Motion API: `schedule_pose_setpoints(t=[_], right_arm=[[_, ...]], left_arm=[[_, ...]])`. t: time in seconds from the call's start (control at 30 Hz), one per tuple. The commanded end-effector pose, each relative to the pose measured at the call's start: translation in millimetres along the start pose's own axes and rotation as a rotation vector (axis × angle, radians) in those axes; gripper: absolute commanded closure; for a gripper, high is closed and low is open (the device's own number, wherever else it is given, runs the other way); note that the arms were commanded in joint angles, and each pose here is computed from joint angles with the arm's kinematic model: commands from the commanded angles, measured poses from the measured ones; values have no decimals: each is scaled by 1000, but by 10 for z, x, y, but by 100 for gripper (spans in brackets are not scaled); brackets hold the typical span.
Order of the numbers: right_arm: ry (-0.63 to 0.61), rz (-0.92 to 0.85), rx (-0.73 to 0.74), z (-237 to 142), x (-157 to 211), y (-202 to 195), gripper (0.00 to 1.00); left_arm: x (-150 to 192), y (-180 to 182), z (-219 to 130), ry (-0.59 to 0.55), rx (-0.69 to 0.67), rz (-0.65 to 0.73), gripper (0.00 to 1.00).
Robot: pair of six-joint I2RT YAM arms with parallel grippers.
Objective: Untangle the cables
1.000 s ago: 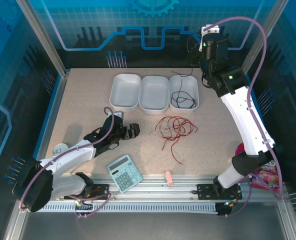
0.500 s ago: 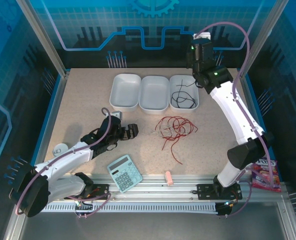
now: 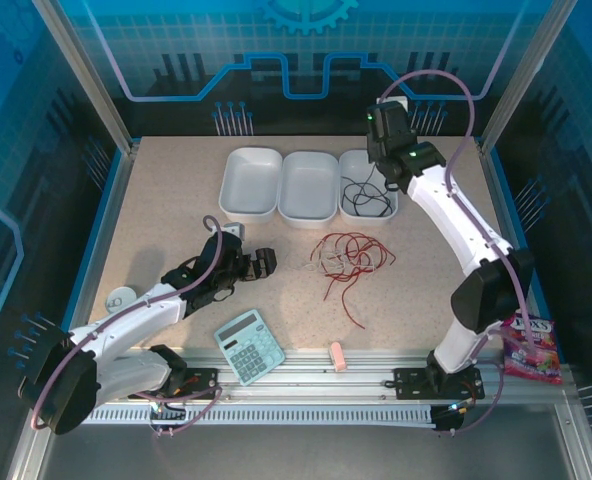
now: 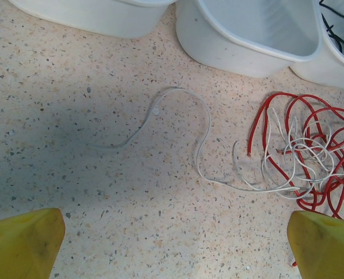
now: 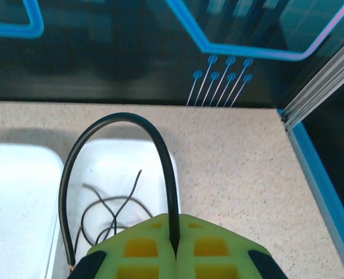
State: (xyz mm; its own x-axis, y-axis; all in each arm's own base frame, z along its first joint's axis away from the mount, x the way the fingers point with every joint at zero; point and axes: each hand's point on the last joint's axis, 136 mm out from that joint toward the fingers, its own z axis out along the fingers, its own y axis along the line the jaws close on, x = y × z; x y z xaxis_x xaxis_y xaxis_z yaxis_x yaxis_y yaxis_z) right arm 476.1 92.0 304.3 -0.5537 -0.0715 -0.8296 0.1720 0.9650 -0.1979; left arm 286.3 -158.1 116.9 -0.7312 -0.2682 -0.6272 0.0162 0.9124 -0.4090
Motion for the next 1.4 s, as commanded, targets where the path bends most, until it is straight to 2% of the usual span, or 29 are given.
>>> schedule_pose_setpoints(t=[0.0,0.27,0.57,0.8,1.03,1.37], right_arm=[[106,-11,-17,252,296,92,100],[301,-55,-128,682,729,517,100],[531,-43,-161,1055,1163,684,100],[605,17,-177,1218,1286,589,100],[662,67,-193,1477,1446,509,95],[630,102,-213,1668,1291,405,76]], left_arm=[[-12,42,-11,-5,-14,18,1],[8,40,1,2,-11,15,1],[42,89,-30,2,-23,13,1],[56,80,-39,3,-14,11,1],[39,70,-40,-3,-9,9,1],[27,58,-56,-7,-3,5,1]])
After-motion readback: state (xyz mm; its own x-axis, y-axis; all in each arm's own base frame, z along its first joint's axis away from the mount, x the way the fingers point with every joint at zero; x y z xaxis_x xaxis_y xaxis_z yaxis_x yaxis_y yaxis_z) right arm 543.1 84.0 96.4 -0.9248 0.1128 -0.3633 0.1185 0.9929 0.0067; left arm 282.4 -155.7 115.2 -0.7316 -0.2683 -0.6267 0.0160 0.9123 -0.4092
